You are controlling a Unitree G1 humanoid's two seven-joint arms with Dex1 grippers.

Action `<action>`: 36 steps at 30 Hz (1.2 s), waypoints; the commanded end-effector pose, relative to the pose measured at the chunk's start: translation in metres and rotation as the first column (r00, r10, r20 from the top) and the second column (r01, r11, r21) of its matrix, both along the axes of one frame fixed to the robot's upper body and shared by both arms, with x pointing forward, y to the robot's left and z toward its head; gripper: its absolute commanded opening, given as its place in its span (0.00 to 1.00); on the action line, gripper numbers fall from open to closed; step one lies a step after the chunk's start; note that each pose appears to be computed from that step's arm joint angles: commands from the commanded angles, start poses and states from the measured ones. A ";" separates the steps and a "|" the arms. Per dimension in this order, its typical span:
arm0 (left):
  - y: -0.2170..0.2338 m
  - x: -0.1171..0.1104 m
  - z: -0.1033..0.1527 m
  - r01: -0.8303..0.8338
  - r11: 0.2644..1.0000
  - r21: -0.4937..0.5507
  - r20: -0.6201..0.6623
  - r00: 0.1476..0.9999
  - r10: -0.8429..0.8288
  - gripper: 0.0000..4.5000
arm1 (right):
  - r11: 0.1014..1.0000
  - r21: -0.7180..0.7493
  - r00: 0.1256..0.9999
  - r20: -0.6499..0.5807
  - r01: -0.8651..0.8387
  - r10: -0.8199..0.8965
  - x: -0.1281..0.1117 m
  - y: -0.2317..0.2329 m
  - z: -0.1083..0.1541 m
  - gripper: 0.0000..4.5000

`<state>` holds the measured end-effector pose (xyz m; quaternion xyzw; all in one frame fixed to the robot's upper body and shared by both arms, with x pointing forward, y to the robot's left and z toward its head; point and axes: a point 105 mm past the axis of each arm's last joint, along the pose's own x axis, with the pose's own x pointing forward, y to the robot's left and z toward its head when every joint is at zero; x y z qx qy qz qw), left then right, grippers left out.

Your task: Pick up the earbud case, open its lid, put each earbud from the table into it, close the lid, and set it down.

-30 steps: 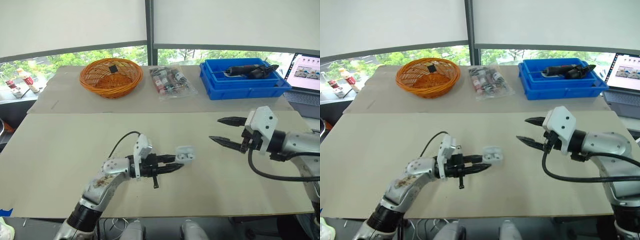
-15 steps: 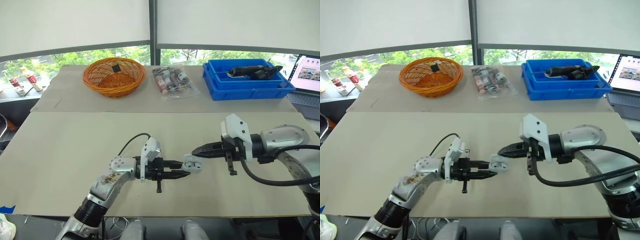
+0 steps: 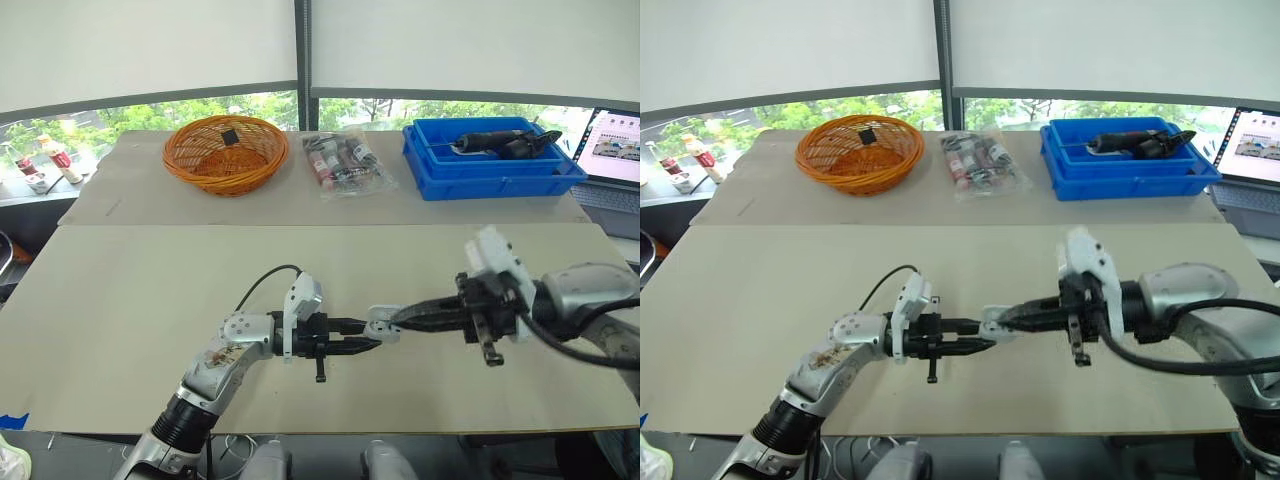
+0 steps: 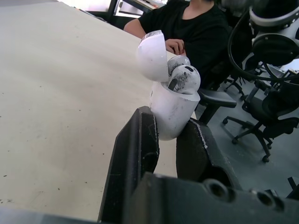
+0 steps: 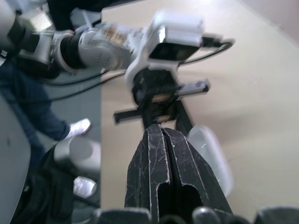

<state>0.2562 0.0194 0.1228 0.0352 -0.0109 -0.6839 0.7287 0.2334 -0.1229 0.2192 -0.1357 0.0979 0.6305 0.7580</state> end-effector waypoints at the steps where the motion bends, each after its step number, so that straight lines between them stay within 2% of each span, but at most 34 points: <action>1: 0.000 -0.002 0.010 0.017 1.000 -0.023 0.050 0.999 -0.016 0.11 | 0.990 -0.072 0.983 0.148 0.119 -0.107 0.023 -0.007 -0.001 0.00; 4: -0.002 -0.005 0.011 0.029 0.999 -0.025 0.057 0.998 -0.027 0.11 | 0.973 -0.164 0.963 0.241 0.160 -0.118 0.039 -0.008 -0.016 0.00; 6: -0.003 -0.005 0.011 0.033 0.999 -0.025 0.060 0.998 -0.031 0.11 | 0.972 -0.184 0.963 0.251 0.145 -0.096 0.041 -0.005 -0.021 0.00; 8: -0.003 -0.006 0.011 0.033 0.999 -0.024 0.061 0.998 -0.031 0.11 | 0.975 -0.194 0.971 0.231 0.104 -0.058 0.037 -0.001 -0.025 0.00; 12: -0.002 -0.005 0.010 0.019 1.000 -0.022 0.056 0.998 -0.018 0.11 | 0.987 -0.156 0.990 0.133 -0.028 0.049 0.014 0.008 -0.022 0.00; 21: 0.001 -0.002 0.010 -0.002 1.000 -0.030 0.020 1.000 0.003 0.11 | 0.982 -0.186 0.996 0.080 -0.028 0.044 0.005 -0.002 -0.031 0.00; 23: 0.002 0.000 0.007 -0.020 1.000 -0.020 -0.052 0.998 0.019 0.11 | 0.985 -0.173 0.995 0.094 -0.014 0.031 0.005 -0.002 -0.028 0.00; 28: 0.000 0.012 -0.003 -0.091 0.996 0.027 -0.313 0.945 0.094 0.11 | 0.990 -0.099 0.972 0.220 0.103 -0.079 0.016 -0.009 -0.016 0.00; 31: -0.001 0.041 -0.018 -0.221 0.968 0.117 -0.457 0.854 0.250 0.11 | 0.980 -0.046 0.927 0.335 0.195 -0.169 0.023 -0.014 -0.017 0.00; 36: -0.003 0.059 -0.029 -0.210 0.955 0.208 -0.625 0.723 0.294 0.11 | 0.962 -0.099 0.927 0.308 0.254 -0.213 0.015 -0.016 -0.041 0.00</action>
